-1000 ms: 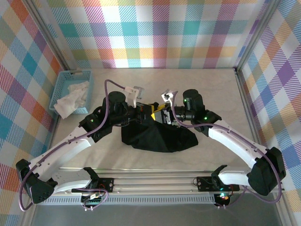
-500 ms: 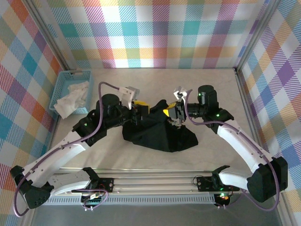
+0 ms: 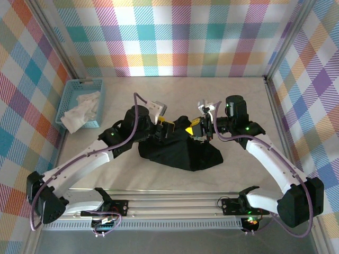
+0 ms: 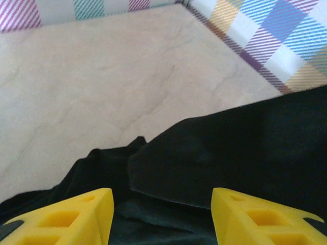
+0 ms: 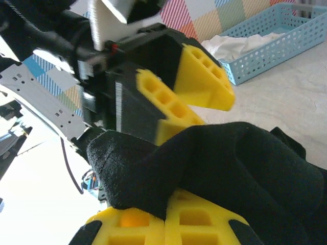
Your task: Fold the inside-out t-shirt
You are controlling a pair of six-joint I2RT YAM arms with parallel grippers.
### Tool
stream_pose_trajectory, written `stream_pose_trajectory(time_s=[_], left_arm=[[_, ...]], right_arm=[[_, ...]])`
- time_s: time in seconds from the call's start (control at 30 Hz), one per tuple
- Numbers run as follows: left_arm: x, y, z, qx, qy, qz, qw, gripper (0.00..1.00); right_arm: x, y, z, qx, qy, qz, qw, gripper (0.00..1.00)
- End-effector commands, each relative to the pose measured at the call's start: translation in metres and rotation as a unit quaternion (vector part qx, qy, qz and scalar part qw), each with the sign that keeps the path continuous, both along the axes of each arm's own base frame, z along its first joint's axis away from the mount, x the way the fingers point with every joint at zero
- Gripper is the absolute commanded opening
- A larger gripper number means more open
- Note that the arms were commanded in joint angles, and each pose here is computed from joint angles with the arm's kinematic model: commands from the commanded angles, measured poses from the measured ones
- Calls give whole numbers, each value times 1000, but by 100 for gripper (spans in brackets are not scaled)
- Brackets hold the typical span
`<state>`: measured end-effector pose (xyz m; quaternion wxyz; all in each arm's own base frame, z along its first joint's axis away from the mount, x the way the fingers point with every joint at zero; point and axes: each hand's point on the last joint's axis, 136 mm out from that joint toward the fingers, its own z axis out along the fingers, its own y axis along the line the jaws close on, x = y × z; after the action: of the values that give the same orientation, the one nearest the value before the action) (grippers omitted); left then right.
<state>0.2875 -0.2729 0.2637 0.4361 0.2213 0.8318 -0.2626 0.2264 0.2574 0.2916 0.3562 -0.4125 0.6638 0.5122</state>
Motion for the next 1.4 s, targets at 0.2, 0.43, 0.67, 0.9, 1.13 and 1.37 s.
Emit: stream_pose_trajectory(time_s=[0.2, 0.43, 0.67, 0.9, 1.13, 1.37], left_arm=[[23, 22, -51, 2, 136, 91, 986, 59], [10, 36, -102, 22, 190, 123, 974, 61], [-6, 23, -138, 19, 235, 106, 966, 63], [-10, 7, -139, 18, 222, 84, 971, 65], [2, 2, -149, 17, 221, 100, 970, 51], [0, 10, -156, 30, 219, 111, 969, 16]], right_arm=[[-7, -8, -21, -11, 65, -36, 997, 0], [-12, -34, -127, -110, 282, -197, 933, 11], [-23, -78, -184, -202, 321, -338, 862, 36], [-7, -90, -139, -192, 192, -370, 889, 59], [11, -69, -110, -179, 120, -328, 920, 67], [35, -40, -145, -227, 159, -275, 921, 63]])
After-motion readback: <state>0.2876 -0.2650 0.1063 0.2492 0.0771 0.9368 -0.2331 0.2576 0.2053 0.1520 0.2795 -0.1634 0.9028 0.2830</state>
